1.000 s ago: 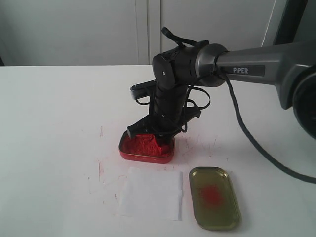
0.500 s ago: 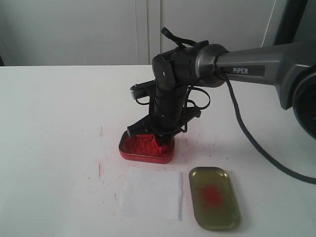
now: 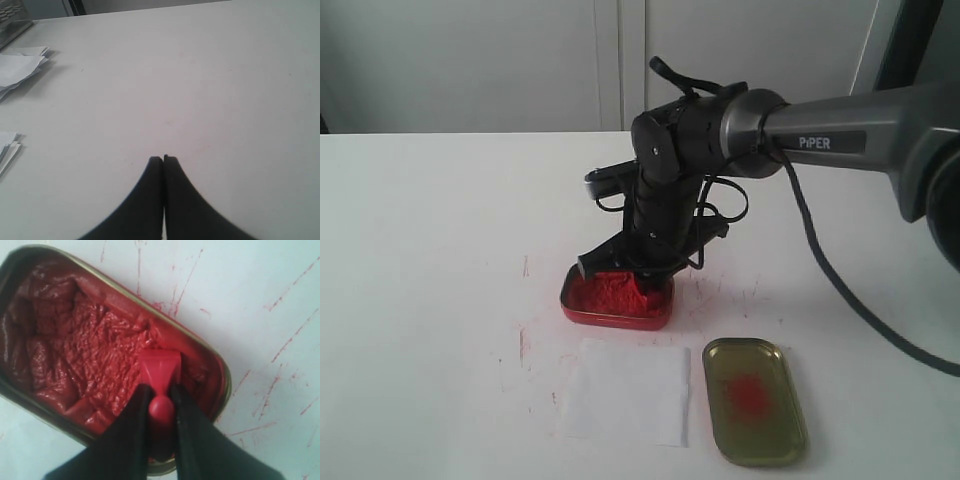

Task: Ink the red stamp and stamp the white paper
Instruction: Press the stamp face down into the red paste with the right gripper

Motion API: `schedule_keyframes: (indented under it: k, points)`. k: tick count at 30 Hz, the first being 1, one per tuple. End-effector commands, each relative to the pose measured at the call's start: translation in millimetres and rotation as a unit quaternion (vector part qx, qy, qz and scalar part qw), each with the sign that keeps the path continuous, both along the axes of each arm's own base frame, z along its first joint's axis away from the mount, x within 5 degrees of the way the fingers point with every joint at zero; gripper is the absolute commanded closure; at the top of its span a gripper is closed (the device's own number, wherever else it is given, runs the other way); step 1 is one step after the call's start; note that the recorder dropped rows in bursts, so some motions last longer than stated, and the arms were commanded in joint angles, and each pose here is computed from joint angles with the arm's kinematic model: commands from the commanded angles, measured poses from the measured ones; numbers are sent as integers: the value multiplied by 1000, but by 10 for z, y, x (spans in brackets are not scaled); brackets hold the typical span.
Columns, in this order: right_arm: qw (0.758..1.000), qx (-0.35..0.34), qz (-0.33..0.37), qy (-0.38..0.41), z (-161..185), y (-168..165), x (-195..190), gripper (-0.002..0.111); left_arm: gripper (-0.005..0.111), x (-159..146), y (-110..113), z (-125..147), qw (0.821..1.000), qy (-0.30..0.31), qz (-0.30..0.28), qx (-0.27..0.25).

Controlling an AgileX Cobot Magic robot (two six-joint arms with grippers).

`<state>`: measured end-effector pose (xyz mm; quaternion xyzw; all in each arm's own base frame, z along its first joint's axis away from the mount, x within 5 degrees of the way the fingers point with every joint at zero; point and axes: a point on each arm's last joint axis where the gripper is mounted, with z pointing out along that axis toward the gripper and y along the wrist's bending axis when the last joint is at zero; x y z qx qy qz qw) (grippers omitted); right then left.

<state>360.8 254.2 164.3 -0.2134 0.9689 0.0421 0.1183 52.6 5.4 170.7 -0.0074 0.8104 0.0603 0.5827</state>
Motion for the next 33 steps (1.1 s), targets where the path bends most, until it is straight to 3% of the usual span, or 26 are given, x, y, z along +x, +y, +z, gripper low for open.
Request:
schedule_keyframes:
  k: [1, 33]
  points:
    - [999, 17, 0, -28, 175, 0, 4, 108, 107, 1, -1, -6, 1000, -1, 0, -3]
    - [999, 23, 0, -37, 303, -15, -16, 108, 107, 1, -1, -6, 1000, -1, 0, -3]
